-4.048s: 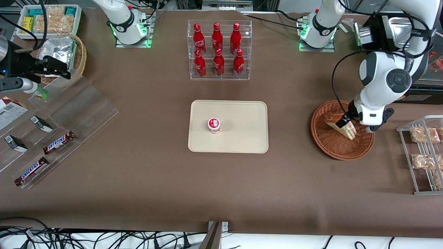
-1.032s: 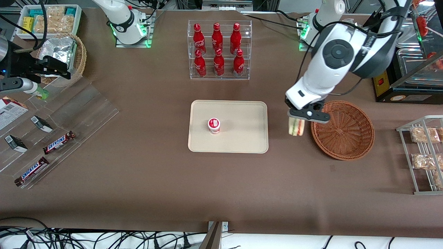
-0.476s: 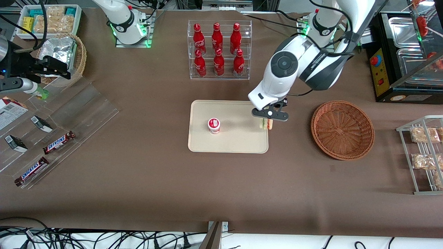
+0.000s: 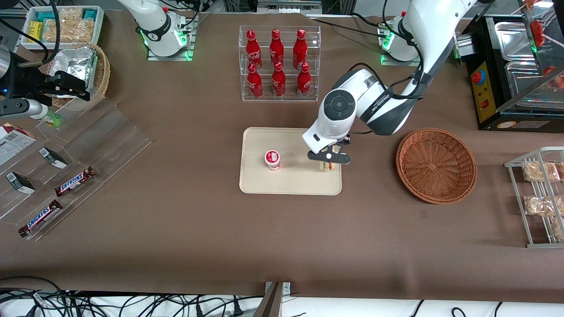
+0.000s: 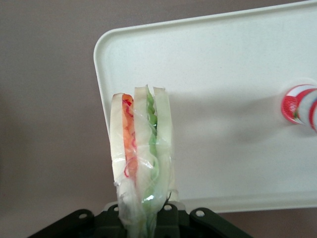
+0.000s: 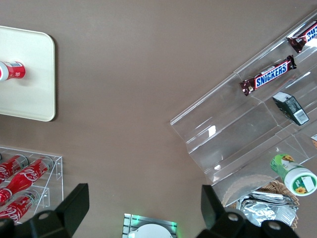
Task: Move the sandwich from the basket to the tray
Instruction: 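Carry the sandwich with the left gripper over the cream tray, then lower the sandwich onto the tray beside the red cup and open the left gripper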
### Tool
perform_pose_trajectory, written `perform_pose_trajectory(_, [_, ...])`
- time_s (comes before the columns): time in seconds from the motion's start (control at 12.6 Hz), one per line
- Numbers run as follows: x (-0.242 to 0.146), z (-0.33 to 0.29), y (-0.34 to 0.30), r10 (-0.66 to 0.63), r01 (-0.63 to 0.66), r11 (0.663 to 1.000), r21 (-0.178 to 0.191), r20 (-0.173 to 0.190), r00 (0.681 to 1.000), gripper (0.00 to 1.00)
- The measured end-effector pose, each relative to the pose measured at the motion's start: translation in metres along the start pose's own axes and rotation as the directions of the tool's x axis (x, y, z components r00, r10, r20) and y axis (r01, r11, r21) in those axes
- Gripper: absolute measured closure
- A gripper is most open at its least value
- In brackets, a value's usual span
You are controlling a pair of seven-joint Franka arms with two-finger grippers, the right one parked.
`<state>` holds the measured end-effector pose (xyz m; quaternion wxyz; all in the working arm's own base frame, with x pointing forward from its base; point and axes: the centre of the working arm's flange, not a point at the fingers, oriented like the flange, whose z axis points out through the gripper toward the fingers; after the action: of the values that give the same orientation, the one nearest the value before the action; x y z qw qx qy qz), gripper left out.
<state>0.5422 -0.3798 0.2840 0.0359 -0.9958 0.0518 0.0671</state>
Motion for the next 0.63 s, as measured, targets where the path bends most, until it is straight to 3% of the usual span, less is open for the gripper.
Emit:
perform_pose_trajectory(0.16, [0.004, 0.026, 0.011, -0.015, 0.015, 1.0, 0.025, 0.002, 1.0, 0.81])
perform_pose_trajectory(0.4, [0.008, 0.049, 0.028, -0.024, 0.024, 1.0, -0.007, -0.007, 1.0, 0.81])
perform_pose_trajectory(0.63, [0.005, 0.064, 0.035, -0.015, 0.015, 1.0, 0.01, -0.003, 1.0, 0.81])
